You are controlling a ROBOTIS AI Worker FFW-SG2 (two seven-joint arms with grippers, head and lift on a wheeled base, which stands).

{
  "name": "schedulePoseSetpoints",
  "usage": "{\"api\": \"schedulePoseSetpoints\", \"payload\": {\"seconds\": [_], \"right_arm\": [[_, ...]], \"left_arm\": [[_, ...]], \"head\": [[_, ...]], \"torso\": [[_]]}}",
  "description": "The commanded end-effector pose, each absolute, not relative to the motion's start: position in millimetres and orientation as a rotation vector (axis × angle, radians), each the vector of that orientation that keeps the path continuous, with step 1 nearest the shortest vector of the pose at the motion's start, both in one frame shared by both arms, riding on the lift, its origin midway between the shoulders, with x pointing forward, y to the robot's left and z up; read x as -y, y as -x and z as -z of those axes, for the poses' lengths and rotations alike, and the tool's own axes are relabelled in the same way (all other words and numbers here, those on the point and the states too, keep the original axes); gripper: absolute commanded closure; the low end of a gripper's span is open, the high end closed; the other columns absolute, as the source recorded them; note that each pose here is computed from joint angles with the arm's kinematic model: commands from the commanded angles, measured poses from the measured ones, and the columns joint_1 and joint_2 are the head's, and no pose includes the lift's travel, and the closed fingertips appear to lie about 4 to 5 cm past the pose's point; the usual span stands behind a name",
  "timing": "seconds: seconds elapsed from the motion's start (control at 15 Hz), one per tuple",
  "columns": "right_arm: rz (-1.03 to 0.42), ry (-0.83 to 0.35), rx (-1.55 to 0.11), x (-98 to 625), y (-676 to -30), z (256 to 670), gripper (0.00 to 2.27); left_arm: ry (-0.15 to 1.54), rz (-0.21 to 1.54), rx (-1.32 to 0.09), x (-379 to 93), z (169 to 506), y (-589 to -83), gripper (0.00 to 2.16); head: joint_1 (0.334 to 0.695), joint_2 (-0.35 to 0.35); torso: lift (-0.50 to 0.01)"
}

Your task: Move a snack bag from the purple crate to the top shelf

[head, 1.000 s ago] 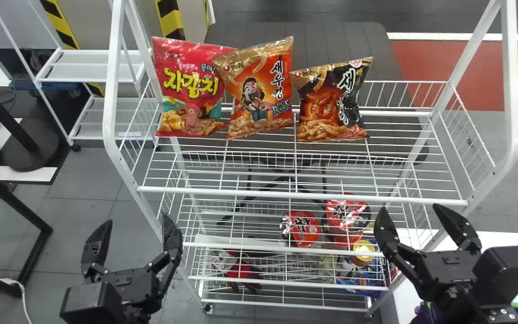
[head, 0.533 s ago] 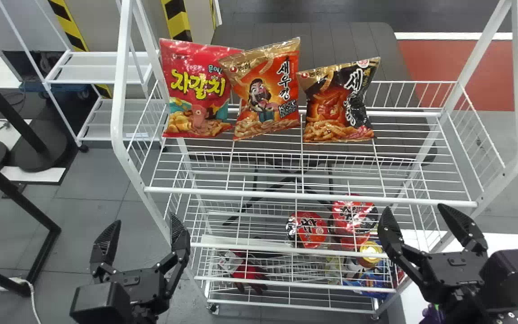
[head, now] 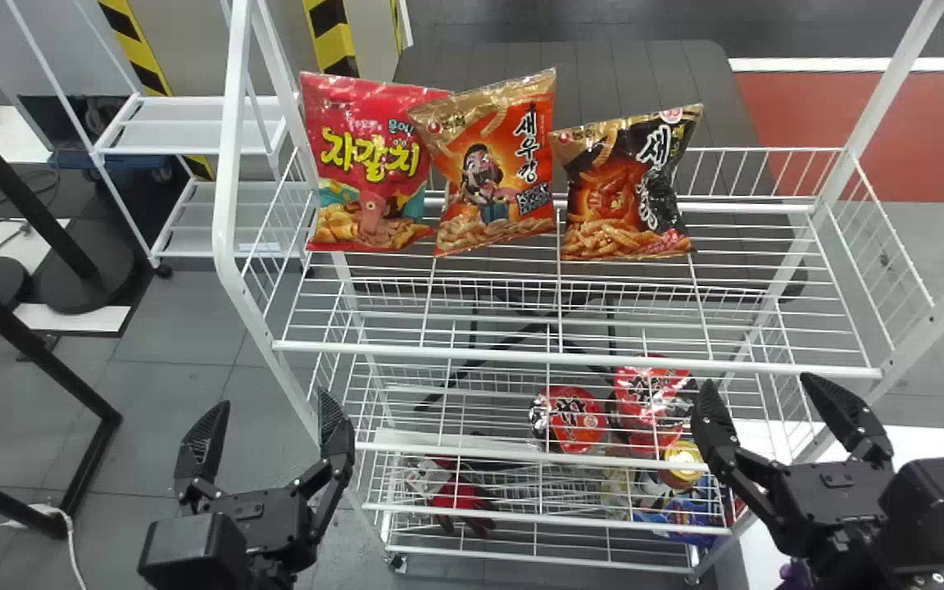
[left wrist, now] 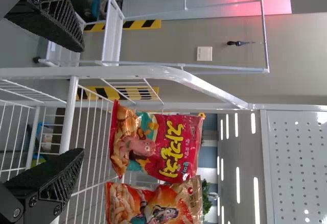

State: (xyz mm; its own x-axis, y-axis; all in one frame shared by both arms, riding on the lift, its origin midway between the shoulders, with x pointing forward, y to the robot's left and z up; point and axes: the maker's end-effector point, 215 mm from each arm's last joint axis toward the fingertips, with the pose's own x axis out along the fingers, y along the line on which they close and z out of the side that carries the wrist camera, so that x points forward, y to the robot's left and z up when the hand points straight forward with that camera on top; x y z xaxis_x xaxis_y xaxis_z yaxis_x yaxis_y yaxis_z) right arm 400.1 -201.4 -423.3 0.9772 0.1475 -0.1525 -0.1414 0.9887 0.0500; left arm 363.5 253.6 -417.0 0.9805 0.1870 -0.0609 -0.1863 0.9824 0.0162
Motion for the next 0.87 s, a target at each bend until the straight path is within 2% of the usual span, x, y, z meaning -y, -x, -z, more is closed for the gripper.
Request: {"api": "schedulePoseSetpoints", "payload": {"seconds": [0.0, 0.8], "right_arm": [[-0.147, -0.040, -0.157, 200.6, -399.9, 423.7, 0.11], [-0.152, -0.041, -0.162, 197.2, -399.4, 425.9, 0.11]], "left_arm": [[-0.011, -0.188, -0.063, -253.7, 417.1, -363.5, 0.12], [-0.017, -0.192, -0.076, -256.2, 420.7, -364.3, 0.12]], "head": [[0.695, 0.078], [0.695, 0.085]], "torso": [[0.000], [0.000]]}}
